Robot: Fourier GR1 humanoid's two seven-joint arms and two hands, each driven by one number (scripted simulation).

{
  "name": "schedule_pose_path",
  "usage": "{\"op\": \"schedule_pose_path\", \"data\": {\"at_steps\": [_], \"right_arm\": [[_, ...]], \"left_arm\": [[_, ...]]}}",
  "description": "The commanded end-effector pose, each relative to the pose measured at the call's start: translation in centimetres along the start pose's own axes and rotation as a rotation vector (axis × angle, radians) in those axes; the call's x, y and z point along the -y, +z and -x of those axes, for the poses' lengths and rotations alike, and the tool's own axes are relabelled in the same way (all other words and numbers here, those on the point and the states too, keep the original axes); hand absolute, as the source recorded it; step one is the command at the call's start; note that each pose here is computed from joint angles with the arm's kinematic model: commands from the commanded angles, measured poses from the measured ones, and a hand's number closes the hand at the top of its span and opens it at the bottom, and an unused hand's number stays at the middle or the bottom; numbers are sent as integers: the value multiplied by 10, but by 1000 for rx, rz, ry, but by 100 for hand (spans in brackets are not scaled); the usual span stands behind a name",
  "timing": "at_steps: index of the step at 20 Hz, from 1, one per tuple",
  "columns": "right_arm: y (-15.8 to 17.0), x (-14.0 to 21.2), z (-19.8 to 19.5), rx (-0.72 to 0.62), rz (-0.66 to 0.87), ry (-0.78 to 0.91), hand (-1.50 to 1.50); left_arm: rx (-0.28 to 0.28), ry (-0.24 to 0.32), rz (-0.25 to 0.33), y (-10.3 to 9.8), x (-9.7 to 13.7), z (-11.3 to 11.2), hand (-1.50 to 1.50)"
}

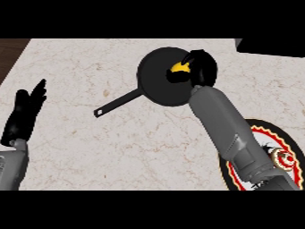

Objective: Pick the lemon from the plate and place it in the pan

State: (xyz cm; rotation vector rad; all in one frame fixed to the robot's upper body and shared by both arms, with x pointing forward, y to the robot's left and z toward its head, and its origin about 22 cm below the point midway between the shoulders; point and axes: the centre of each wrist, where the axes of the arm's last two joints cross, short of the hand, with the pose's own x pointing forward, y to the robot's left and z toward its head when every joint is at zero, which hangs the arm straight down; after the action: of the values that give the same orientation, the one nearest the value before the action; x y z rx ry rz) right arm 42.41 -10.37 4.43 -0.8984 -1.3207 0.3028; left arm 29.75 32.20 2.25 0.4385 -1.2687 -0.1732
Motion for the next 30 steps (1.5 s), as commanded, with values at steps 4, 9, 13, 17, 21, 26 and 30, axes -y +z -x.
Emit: {"op": "schedule_pose_path", "data": {"at_steps": [4,9,13,17,21,26,30], "right_arm": [[-3,-5,16,-41,-28,-95,-150],[-8,-1,5,1,13,-183,-150],[-9,2,5,51,99,-254,-150],[-14,9,-1,56,206,-331,-150],[-17,10,2,15,245,-403,-150],[-17,7,12,-36,311,-406,-150],[-13,9,49,-22,322,-458,-150]], "left_arm": [[27,-5,38,-5,6,-16,0],[42,-11,47,-4,7,-13,0],[30,-10,46,-8,10,-19,0],[30,-10,39,-1,1,-7,0],[-8,4,27,-4,11,2,0],[-35,-1,-18,8,0,8,0],[-72,21,-57,17,-34,33,0]]}}
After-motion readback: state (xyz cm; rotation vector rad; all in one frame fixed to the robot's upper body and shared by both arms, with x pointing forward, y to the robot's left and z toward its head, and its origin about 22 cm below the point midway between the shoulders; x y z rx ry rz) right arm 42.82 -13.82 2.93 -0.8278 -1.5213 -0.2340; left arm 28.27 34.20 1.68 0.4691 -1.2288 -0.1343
